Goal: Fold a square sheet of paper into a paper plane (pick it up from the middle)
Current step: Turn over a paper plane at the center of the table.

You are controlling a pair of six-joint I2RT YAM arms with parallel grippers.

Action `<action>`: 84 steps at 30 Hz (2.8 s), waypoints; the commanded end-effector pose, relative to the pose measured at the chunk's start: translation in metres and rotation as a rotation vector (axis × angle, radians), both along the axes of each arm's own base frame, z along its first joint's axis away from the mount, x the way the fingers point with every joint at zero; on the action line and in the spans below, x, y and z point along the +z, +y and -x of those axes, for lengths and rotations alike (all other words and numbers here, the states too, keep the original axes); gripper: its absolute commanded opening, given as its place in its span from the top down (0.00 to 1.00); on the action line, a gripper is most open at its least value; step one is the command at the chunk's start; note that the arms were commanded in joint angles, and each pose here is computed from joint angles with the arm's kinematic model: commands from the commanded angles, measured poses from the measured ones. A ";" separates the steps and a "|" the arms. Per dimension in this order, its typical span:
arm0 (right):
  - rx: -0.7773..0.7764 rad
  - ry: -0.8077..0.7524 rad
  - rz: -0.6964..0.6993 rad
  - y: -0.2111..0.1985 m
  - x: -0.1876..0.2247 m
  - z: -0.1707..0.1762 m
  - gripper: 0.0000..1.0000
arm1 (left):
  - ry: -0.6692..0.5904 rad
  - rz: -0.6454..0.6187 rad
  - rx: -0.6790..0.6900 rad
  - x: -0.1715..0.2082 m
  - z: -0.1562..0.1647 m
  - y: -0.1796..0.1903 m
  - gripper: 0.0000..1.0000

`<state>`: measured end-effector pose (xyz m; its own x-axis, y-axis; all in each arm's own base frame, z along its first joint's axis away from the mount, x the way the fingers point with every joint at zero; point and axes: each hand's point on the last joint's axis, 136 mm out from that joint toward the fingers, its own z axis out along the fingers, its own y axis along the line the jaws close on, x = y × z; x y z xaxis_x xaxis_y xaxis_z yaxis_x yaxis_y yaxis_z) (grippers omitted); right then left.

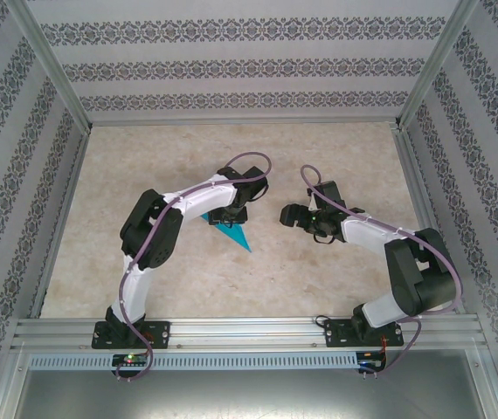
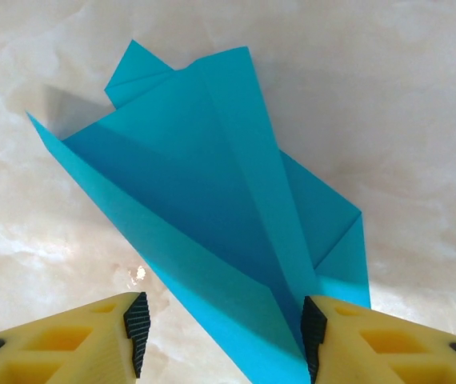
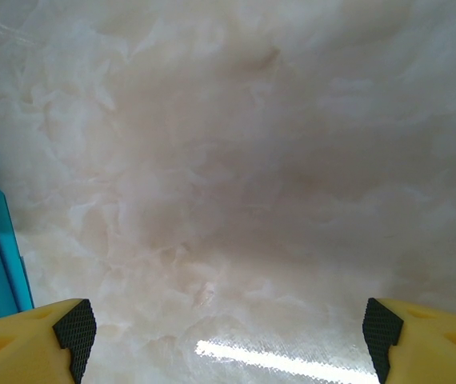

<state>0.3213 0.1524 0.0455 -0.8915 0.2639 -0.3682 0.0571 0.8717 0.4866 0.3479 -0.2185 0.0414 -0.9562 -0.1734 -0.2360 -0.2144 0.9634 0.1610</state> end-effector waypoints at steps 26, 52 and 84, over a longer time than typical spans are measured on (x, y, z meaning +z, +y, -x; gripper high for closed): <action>0.008 0.023 -0.052 0.008 0.000 -0.006 0.14 | -0.088 0.157 -0.006 0.018 -0.008 -0.023 0.32; 0.013 0.036 -0.055 0.010 -0.002 -0.005 0.14 | -0.059 0.064 0.001 0.004 -0.019 -0.015 0.35; 0.012 0.038 -0.059 0.010 -0.002 -0.005 0.15 | -0.124 0.079 0.087 0.016 -0.013 -0.002 0.77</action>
